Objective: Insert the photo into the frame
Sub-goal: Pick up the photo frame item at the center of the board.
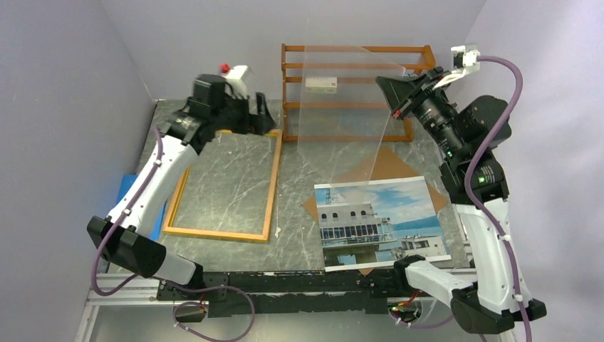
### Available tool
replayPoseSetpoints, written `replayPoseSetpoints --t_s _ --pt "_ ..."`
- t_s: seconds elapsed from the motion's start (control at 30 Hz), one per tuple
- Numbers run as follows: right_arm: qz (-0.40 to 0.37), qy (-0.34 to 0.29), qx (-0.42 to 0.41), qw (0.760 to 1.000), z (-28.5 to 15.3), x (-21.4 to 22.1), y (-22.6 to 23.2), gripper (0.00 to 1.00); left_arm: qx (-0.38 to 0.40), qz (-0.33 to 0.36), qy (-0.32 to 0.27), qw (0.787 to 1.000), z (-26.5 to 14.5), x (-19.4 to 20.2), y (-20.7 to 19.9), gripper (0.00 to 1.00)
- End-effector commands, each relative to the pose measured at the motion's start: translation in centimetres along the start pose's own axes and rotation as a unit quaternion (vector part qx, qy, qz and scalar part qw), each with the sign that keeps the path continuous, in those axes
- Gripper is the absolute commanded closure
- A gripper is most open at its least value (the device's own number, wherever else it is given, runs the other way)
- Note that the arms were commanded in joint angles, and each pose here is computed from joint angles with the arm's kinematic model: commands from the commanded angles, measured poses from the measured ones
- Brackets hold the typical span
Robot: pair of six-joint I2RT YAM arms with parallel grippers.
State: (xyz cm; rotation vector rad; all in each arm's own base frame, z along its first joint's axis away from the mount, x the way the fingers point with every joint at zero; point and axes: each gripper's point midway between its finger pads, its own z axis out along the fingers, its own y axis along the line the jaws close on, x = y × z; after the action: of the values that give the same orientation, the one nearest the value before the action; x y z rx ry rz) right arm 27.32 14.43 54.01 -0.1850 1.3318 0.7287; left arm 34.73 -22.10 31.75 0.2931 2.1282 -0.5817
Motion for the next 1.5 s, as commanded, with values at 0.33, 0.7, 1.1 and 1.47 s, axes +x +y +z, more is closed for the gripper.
replayPoseSetpoints --t_s 0.33,0.7,1.1,1.47 --pt "-0.016 -0.012 -0.12 0.993 0.7 -5.6 5.7 1.0 0.421 0.037 -0.143 0.895 -8.2 -12.3 -3.5 0.05" --pt "0.047 -0.035 -0.212 0.975 0.0 -7.3 9.4 1.0 0.445 0.066 -0.163 0.878 -10.8 -11.4 -5.1 0.05" --pt "0.086 -0.043 -0.219 0.971 0.3 -8.0 9.7 1.0 0.49 0.118 -0.146 0.851 -17.5 -9.5 -8.5 0.48" --pt "0.076 -0.065 -0.227 0.969 -0.8 -8.8 10.3 1.0 0.49 0.156 -0.172 0.84 -21.9 -10.0 -10.6 0.97"
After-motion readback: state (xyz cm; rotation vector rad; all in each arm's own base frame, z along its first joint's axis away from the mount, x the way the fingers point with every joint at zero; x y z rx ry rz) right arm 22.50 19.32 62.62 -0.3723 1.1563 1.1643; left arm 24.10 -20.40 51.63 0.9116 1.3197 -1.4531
